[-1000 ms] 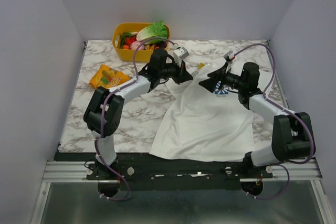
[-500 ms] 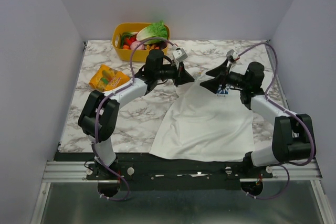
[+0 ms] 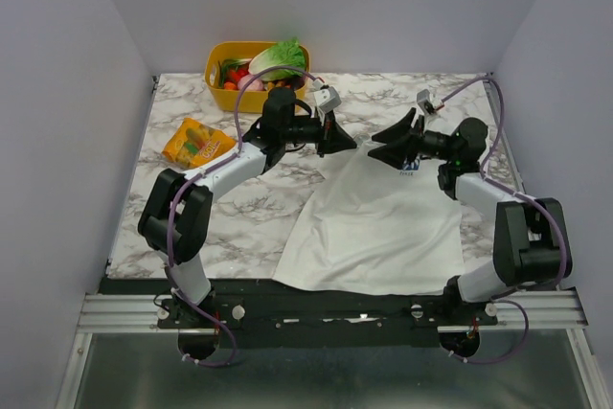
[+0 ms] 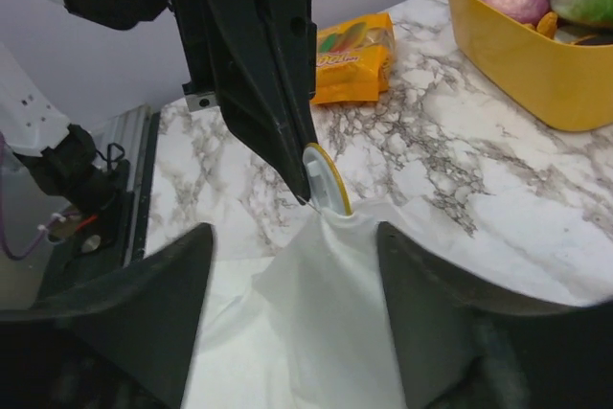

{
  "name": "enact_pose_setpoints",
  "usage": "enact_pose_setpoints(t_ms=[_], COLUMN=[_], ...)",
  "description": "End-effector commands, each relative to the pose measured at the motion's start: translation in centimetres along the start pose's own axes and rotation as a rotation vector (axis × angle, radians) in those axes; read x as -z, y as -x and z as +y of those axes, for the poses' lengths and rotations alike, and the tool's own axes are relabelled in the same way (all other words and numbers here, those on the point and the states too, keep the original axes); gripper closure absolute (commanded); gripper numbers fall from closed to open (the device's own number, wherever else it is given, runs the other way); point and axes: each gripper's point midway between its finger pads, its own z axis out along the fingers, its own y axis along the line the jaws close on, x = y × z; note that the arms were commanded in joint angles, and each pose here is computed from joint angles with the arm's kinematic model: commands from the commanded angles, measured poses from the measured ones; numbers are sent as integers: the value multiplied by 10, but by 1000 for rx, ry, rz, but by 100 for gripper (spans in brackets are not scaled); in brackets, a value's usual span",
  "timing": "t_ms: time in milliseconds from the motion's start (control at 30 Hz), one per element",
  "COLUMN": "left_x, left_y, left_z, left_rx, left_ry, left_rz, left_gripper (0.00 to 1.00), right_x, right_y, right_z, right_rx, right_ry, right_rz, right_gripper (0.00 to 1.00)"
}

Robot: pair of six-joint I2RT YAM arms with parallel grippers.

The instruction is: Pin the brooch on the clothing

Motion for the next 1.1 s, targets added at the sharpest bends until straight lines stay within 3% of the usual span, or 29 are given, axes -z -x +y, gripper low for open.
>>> enact_pose_setpoints(t_ms=[0,33,533,800,900,1067], left_x=[6,6,4,2,2,0], left_y=[24,25,27,25,26,26], left_z=[-20,-21,-37,-43,-44,-47], left_rx=[-60,-61,-68,-67,-70,-80], left_ry=[-57,-59,-111,-129,-132,-133], left_rz=[-44,-45,-36,-28,-28,-19], left_gripper=[100,100,100,100,100,100], right_x=[-1,-1,-4,-6,-6,-8], right_y=[5,5,8,8,8,9], right_z=[7,6,6,4,3,3], right_rx=[22,25,14,-14,-17,-21], right_ry=[67,63,116,123,123,129], right_rz=[2,1,-21,-29,-29,-31], right_gripper=[44,48,46,54,64,65])
